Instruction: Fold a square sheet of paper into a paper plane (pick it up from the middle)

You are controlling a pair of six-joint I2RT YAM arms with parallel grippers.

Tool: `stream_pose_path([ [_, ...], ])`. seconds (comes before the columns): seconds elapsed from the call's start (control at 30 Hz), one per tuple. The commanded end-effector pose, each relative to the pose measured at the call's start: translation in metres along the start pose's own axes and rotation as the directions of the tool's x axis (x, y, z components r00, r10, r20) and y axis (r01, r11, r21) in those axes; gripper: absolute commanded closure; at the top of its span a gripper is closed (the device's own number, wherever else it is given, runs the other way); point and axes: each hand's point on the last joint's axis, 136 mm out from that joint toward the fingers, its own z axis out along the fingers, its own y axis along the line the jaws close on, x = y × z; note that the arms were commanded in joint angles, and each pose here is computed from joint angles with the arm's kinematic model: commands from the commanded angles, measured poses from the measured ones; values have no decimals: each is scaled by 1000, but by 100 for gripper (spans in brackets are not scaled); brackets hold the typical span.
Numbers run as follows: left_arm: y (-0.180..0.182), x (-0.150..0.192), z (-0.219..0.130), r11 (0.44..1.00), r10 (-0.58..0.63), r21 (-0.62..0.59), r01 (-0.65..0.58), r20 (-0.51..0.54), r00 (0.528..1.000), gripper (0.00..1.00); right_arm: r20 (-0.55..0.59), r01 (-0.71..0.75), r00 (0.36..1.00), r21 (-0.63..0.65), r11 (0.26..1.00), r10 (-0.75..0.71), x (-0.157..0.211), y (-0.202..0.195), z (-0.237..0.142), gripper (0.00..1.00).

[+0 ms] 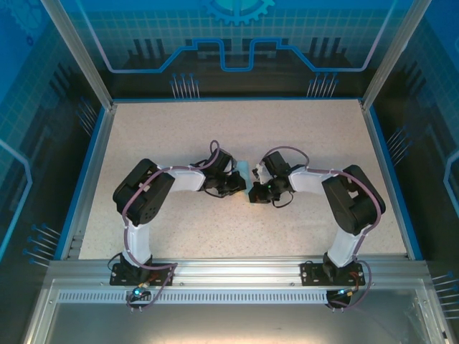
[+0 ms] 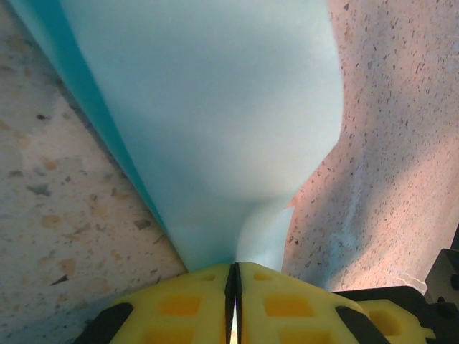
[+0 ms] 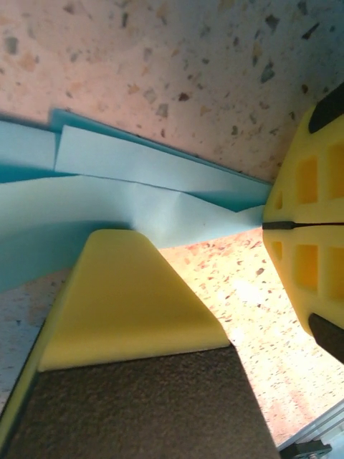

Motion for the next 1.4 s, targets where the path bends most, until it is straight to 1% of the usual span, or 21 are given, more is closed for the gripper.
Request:
stream_pose_path([
  [0.0,41,10,11,988,-43,-148,40,-17,999,85,-178,-66,982,30,997,70,55,-16,0,94],
  [0.13,41,10,11,988,-42,-146,38,-18,999,85,-205,-62,977,15,998,64,65,-14,-3,94],
  [0.23,42,10,10,988,-42,-148,39,-16,999,85,-193,-51,980,-16,999,47,63,-5,-10,94],
  [0.3,41,9,10,989,-42,-145,39,-16,999,85,-161,-38,986,-43,998,30,56,3,-17,93],
  [0.43,40,9,10,989,-41,-144,39,-14,999,85,-57,-11,998,-71,997,7,31,15,-30,93],
  [0.53,39,8,9,989,-39,-142,37,-13,999,85,-12,-7,1000,-79,997,6,13,20,-30,92],
  [0.6,39,9,10,989,-42,-142,39,-15,999,85,-10,-14,1000,-64,998,13,9,18,-24,92],
  [0.63,39,9,10,989,-41,-142,39,-15,999,85,5,-2,1000,-63,998,3,-1,22,-24,92],
  [0.8,38,8,10,990,-47,-135,45,-12,999,85,2,-5,1000,-35,999,5,-9,18,-14,92],
  [1.0,31,5,11,993,-58,-107,58,-1,998,84,-17,-29,999,9,1000,29,-5,5,-5,92],
  [1.27,20,-9,8,993,-85,-74,89,56,995,83,-60,-63,996,51,997,66,16,-12,0,92],
  [1.3,19,-11,7,993,-89,-72,93,63,994,83,-83,-77,993,65,995,82,27,-19,2,92],
  [1.37,19,-14,7,992,-98,-68,104,77,992,83,-98,-85,991,77,993,93,34,-24,3,93],
])
